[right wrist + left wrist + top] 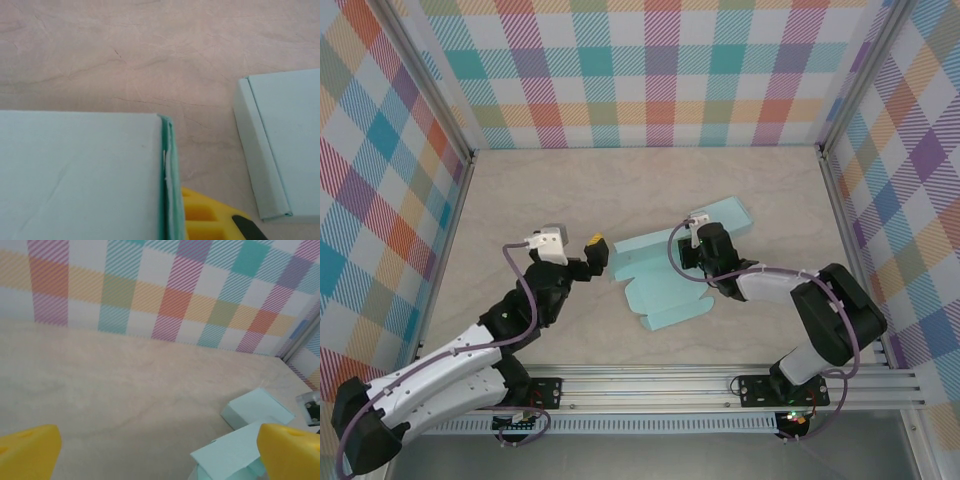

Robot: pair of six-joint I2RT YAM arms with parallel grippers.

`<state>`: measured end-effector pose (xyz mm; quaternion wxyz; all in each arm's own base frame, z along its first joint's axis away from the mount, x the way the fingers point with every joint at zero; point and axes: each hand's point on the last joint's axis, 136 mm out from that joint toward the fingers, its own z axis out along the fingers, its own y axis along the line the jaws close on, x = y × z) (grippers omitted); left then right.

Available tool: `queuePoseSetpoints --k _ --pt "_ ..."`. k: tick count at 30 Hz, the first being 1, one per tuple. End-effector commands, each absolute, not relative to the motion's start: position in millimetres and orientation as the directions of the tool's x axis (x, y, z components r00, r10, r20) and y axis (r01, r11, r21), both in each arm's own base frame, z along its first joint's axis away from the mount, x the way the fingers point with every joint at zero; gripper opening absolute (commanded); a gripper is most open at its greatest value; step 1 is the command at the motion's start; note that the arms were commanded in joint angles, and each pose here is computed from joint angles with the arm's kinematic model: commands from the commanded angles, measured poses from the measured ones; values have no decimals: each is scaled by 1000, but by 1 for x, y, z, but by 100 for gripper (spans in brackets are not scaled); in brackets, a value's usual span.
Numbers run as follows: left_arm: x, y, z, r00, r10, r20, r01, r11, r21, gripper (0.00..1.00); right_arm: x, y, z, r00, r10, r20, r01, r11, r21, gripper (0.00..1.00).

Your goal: Fold the paper box

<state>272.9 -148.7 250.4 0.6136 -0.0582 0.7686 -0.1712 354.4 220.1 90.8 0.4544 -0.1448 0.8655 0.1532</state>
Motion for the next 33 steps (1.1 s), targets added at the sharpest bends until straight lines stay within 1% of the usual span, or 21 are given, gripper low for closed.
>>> queuePoseSetpoints --k 1,5,8,11,15,17,21,23,28,33 --pt "274 -134 227 -307 -535 -787 -96 840 -533 100 346 219 95 -571 -68 -818 -368 912 180 0" --pt "279 -139 216 -355 -597 -719 -207 800 -563 100 344 217 93 -589 -64 -806 -350 919 182 0" --pt "279 -144 213 -428 -572 -700 -277 820 -501 100 345 214 91 -592 -71 -803 -337 927 167 0" --pt "285 -160 218 -450 -513 -731 -262 858 -441 100 347 212 87 -595 -73 -800 -323 934 155 0" --pt "289 -178 210 -493 -460 -739 -251 888 -386 100 348 214 84 -605 -77 -792 -321 934 155 0" --pt "286 -179 204 -517 -414 -749 -250 910 -330 100 349 214 83 -610 -82 -788 -317 937 148 0" --pt "272 -184 191 -560 -305 -770 -178 952 -248 100 350 213 82 -613 -88 -785 -312 940 139 0" --pt "267 -183 180 -580 -290 -761 -159 957 -243 100 350 213 83 -611 -88 -787 -314 939 138 0" --pt "258 -195 155 -632 -281 -722 -93 953 -289 100 349 216 85 -612 -86 -786 -324 934 150 0" --pt "259 -178 139 -622 -267 -736 -167 964 -209 100 347 217 89 -610 -77 -788 -331 929 165 0"
